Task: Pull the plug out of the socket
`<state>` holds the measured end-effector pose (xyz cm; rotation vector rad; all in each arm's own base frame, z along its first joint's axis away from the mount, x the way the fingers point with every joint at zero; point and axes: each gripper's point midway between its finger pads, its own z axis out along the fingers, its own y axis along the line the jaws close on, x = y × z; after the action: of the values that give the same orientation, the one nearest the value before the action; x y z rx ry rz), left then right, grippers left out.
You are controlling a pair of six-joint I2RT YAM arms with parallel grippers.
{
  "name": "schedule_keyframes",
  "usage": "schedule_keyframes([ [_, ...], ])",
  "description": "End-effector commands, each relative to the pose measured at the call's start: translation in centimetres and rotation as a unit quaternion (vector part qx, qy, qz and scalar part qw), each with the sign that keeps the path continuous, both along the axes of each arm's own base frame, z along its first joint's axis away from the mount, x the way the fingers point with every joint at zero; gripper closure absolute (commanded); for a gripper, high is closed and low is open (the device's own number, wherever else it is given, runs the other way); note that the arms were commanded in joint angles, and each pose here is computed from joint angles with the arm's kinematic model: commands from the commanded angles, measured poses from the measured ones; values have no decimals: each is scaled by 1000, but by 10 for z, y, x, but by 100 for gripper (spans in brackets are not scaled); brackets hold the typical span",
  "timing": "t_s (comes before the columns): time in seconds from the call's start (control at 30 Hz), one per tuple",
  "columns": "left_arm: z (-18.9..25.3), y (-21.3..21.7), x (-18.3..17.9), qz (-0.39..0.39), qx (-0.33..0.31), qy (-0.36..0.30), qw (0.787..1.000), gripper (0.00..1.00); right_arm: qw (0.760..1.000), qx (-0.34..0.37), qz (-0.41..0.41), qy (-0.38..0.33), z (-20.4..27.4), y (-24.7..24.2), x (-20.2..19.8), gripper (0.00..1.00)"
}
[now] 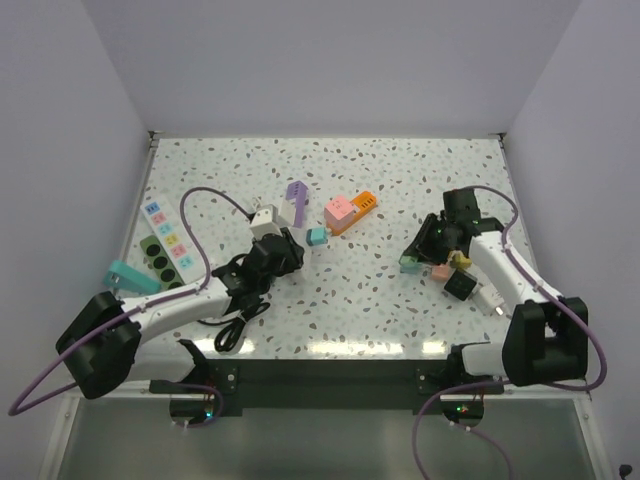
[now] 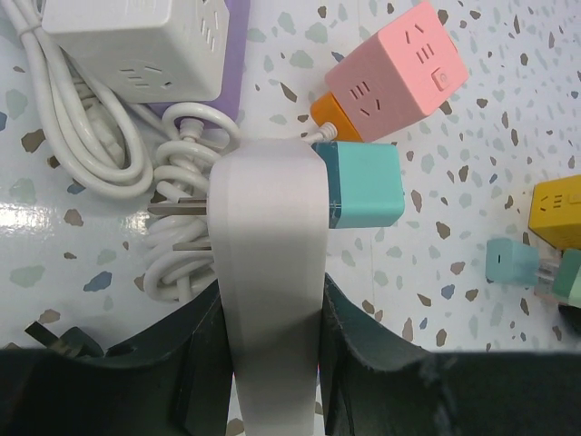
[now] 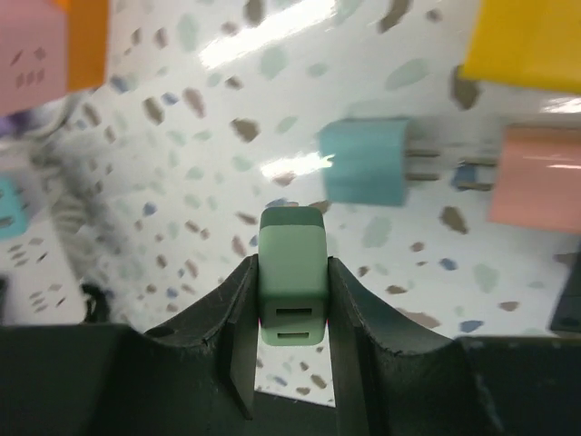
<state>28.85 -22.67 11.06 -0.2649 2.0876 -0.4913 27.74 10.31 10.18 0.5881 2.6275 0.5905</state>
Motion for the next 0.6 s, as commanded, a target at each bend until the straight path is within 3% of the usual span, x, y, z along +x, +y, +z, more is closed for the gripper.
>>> schedule_keyframes([
  [0.0, 42, -11, 12, -3, -36, -50, 998, 100, 990, -129, -52, 16, -15, -49, 14, 100],
  [0.1, 42, -13, 9, -15, -41, -48, 998, 100, 984, -158, -75, 35, -29, -61, 20, 98],
  [0.13, 43, -14, 8, -19, -45, -50, 998, 100, 984, -156, -76, 34, -30, -60, 22, 88],
  [0.17, 44, -16, 6, -26, -49, -49, 997, 100, 986, -149, -74, 30, -30, -57, 25, 63],
  [0.2, 43, -17, 5, -30, -50, -48, 997, 100, 987, -140, -71, 26, -27, -54, 25, 54],
  [0.27, 44, -20, 2, -42, -53, -48, 997, 100, 989, -130, -64, 10, -16, -50, 27, 36],
  [0.4, 47, -27, -1, -61, -63, -50, 995, 100, 991, -119, -58, -29, 15, -48, 26, 15],
  [0.5, 47, -34, -3, -77, -70, -50, 993, 100, 997, -50, -16, -62, 36, -21, 20, 14],
  [0.57, 47, -38, -4, -87, -74, -49, 992, 100, 995, 34, 33, -84, 50, 14, 19, 14],
])
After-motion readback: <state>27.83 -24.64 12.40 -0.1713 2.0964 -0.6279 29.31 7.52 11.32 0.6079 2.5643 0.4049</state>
